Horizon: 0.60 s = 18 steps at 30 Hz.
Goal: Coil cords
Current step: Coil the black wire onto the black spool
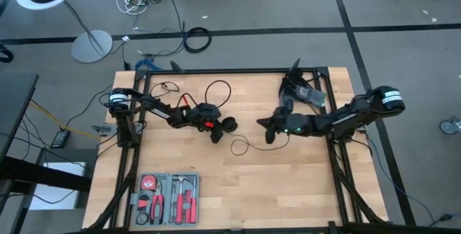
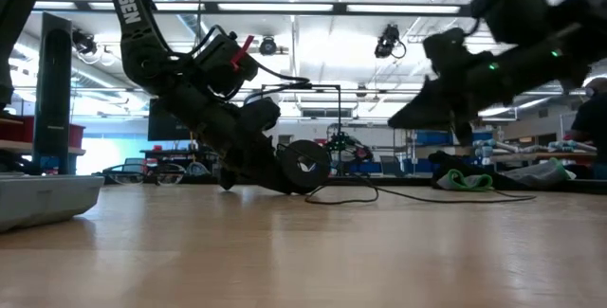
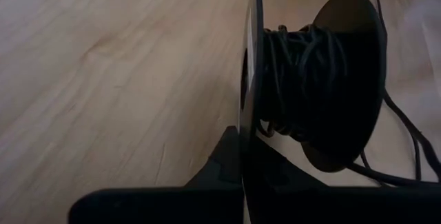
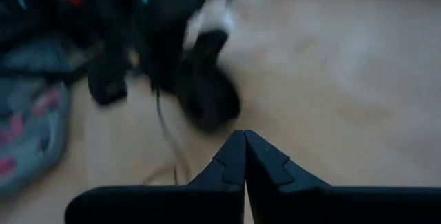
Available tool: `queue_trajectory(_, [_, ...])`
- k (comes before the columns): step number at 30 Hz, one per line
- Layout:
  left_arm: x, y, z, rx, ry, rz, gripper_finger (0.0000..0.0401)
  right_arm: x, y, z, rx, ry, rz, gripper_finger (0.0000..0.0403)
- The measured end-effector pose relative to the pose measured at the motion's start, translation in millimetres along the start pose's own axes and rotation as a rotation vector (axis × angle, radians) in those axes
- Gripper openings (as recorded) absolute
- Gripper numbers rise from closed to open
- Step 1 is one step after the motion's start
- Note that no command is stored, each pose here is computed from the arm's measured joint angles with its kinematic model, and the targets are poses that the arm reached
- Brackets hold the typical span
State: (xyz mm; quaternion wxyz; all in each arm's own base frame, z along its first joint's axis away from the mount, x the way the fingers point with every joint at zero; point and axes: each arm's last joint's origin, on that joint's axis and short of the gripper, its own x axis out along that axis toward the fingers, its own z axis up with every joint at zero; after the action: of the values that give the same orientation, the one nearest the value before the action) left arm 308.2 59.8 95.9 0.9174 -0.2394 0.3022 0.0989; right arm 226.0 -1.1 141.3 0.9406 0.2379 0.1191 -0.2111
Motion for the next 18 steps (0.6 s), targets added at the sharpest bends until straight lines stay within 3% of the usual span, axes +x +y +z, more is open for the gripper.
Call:
queue_trajectory(7, [0.0,-0.1,0.2,0.001,-0.003,-0.001,0.0000,11.5,-3.7,-14.7,-0.041,0.026,-0.014,0.0008])
queue_trajectory(18, [0.0,-0.3,0.6,0.003,-0.010,-0.004,0.0000,63.3,19.6,-21.2,-0.175,0.083,0.036,0.0074])
